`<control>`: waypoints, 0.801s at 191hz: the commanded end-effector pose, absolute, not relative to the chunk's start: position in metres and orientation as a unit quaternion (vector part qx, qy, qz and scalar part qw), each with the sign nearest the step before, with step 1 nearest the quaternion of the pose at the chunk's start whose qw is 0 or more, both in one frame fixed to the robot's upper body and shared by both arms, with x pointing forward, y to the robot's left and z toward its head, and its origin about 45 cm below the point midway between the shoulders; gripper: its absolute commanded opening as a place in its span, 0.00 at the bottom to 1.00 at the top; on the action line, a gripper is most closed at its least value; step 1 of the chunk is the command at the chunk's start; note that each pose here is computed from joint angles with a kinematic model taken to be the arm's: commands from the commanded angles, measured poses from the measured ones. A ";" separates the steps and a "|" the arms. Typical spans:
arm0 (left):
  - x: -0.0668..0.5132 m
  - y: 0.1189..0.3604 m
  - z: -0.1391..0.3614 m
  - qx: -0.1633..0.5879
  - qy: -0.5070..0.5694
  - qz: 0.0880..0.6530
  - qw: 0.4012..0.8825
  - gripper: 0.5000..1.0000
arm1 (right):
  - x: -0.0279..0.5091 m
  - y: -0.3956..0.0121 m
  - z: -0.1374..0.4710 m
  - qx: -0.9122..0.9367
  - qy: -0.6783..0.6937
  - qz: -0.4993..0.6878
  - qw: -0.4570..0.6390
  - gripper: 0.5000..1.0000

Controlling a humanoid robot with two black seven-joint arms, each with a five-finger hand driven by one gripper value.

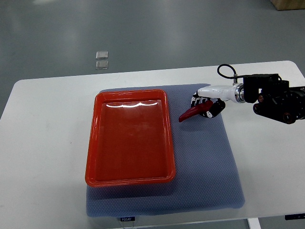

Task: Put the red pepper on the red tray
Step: 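Lift the pepper and carry it with the right hand over the tray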

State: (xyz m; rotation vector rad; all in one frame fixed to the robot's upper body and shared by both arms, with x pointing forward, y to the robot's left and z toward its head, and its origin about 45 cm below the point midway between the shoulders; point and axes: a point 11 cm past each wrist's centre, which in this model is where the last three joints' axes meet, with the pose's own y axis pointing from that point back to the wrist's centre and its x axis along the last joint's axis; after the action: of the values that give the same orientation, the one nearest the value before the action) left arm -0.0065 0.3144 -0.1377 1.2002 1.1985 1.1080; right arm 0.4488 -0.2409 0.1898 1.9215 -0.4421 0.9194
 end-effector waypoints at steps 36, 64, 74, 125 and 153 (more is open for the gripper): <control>-0.007 0.314 -0.138 0.503 0.502 0.463 0.530 1.00 | 0.469 -0.230 0.256 0.784 -0.189 0.399 0.437 0.00; -0.007 0.313 -0.138 0.502 0.502 0.462 0.531 1.00 | 0.465 -0.203 0.266 0.804 -0.188 0.392 0.404 0.00; -0.007 0.312 -0.138 0.502 0.503 0.462 0.531 1.00 | 0.464 -0.193 0.268 0.815 -0.194 0.383 0.389 0.00; -0.007 0.312 -0.138 0.502 0.503 0.460 0.532 1.00 | 0.451 -0.098 0.255 0.852 -0.185 0.369 0.322 0.00; -0.007 0.313 -0.138 0.502 0.502 0.462 0.531 1.00 | 0.438 -0.075 0.227 0.861 -0.173 0.347 0.329 0.00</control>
State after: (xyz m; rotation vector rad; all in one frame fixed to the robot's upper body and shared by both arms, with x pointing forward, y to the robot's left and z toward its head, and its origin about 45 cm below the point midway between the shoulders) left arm -0.0067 0.3118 -0.1378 1.1965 1.1994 1.0986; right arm 0.4472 -0.0874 0.2452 2.2391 -0.4733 0.9480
